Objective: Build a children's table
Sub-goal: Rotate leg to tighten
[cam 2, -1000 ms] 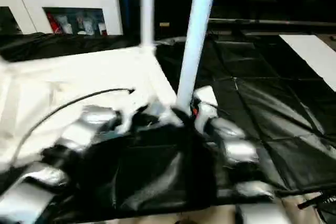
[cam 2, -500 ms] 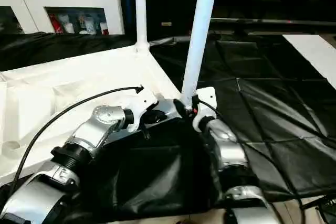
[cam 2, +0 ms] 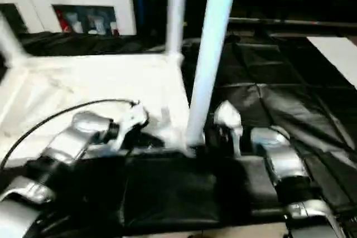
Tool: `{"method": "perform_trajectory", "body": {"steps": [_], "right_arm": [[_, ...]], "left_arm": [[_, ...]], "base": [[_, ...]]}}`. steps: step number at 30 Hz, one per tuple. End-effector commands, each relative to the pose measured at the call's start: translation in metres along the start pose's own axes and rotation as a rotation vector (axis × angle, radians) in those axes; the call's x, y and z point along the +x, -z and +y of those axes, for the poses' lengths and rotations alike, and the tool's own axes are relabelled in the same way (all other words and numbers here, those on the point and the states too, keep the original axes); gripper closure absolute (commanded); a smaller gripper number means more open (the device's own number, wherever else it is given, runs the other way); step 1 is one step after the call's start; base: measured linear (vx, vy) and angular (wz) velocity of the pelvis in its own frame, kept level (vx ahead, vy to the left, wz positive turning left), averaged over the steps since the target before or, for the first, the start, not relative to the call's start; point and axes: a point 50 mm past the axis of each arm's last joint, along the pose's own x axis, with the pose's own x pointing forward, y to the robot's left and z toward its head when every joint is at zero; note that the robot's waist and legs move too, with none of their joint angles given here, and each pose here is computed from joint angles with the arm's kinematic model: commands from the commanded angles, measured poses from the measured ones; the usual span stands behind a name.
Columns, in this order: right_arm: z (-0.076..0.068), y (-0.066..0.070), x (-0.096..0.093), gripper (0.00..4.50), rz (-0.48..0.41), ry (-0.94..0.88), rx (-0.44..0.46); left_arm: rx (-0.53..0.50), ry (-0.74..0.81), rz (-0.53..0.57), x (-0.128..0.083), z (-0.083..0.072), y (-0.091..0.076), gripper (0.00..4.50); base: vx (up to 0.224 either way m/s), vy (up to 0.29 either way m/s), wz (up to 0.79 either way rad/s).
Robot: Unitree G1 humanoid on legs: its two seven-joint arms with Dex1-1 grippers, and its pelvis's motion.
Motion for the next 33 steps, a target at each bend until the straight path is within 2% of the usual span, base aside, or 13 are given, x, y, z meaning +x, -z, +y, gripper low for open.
{"method": "perform_trajectory", "body": {"steps": [1,4,11,16,21,23,24,25,26,29,33], "right_arm": [[0.000,0.000,-0.007,0.89,0.019,-0.015,-0.012],[0.000,0.000,-0.009,0.89,0.021,-0.024,-0.005],[0.004,0.001,-0.004,1.60,-0.002,-0.061,0.032],[0.007,0.004,0.003,1.84,-0.050,-0.035,0.073],[0.004,0.014,0.018,1.95,-0.082,0.150,0.140],[-0.005,0.024,0.030,1.96,-0.080,0.379,0.215],[-0.006,0.027,0.033,1.96,-0.076,0.436,0.239],[-0.006,0.027,0.033,1.96,-0.076,0.436,0.239],[-0.007,0.029,0.043,1.96,-0.096,0.534,0.284],[-0.007,0.028,0.059,1.96,-0.126,0.650,0.359],[-0.008,0.022,0.070,1.97,-0.168,0.731,0.397]], "left_arm": [[-0.023,0.097,0.015,0.006,-0.010,0.004,4.50],[-0.025,0.103,0.015,0.004,-0.010,0.005,4.50],[-0.030,0.110,0.023,0.000,-0.011,0.006,4.50],[-0.031,0.029,-0.015,0.005,-0.005,0.001,4.50],[-0.038,-0.150,-0.045,0.017,0.008,-0.004,4.50],[-0.055,-0.276,-0.057,0.027,0.016,-0.008,4.50],[-0.061,-0.304,-0.063,0.030,0.018,-0.010,4.50],[-0.061,-0.304,-0.063,0.030,0.018,-0.010,4.50],[-0.066,-0.348,-0.071,0.038,0.019,-0.014,4.50],[-0.068,-0.396,-0.078,0.048,0.021,-0.020,4.50],[-0.056,-0.399,-0.092,0.057,0.018,-0.025,4.50]], "base": [[0.000,0.000,0.00],[0.000,0.000,0.00],[0.000,0.000,0.00],[0.000,0.000,0.00],[0.000,0.000,0.00],[0.000,0.000,0.00],[0.000,0.000,0.00],[0.000,0.000,0.00],[0.000,0.000,0.00],[0.000,0.000,0.00],[0.000,0.000,0.00]]}}
